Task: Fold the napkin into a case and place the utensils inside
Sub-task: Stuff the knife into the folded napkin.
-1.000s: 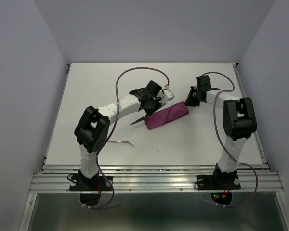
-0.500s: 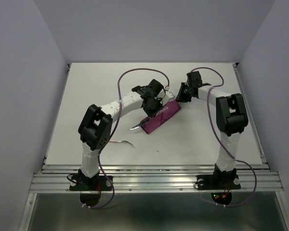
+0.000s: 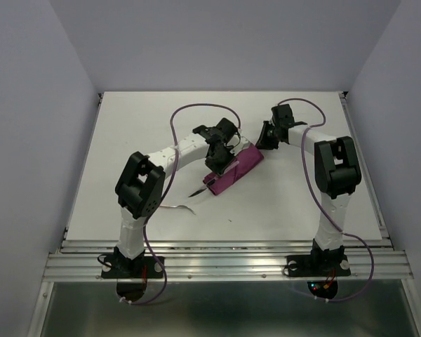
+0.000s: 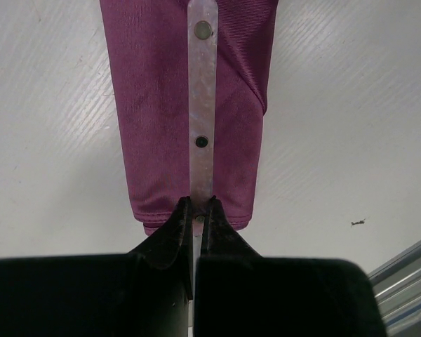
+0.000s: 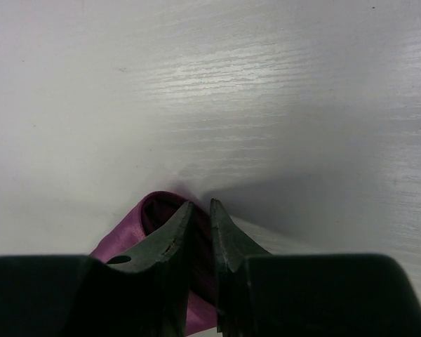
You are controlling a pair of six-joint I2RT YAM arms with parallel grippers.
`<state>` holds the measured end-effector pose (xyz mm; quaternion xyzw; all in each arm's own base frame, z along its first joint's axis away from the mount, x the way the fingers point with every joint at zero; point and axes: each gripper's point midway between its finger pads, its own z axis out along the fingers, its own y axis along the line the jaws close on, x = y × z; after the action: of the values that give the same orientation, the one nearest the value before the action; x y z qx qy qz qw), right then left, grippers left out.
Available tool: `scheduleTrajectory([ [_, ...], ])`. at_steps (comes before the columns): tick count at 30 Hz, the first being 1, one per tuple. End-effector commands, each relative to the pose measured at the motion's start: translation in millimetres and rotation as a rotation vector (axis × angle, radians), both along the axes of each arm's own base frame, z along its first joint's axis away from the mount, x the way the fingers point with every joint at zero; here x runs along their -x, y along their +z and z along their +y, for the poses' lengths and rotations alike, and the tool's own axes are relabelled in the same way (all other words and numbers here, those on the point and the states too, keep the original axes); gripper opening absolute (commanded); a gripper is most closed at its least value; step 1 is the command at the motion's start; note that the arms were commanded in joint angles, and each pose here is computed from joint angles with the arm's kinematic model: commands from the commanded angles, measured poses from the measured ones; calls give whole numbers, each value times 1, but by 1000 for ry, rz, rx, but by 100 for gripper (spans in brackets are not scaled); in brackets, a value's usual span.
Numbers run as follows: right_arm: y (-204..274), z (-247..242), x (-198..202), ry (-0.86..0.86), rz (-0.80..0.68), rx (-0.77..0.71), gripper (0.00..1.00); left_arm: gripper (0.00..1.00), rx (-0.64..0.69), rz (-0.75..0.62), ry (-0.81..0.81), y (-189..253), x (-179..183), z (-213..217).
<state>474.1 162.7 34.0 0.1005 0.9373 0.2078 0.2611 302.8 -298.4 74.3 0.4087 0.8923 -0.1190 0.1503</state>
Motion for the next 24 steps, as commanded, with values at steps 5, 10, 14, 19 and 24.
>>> scheduleTrajectory([
  [5,11,-5,-3,-5,-30,14,21,0,-38,11,43,-3,-7,1],
  [10,12,-5,-3,-2,-31,13,21,0,-70,5,53,-8,-14,2],
  [14,12,-5,-2,-1,-29,11,21,0,-85,-7,58,-8,-18,2],
  [19,12,-5,-2,2,-30,12,21,0,-90,-18,67,-6,-23,3],
  [24,14,-4,-3,4,-36,9,21,0,-78,-24,56,-4,-28,-4],
])
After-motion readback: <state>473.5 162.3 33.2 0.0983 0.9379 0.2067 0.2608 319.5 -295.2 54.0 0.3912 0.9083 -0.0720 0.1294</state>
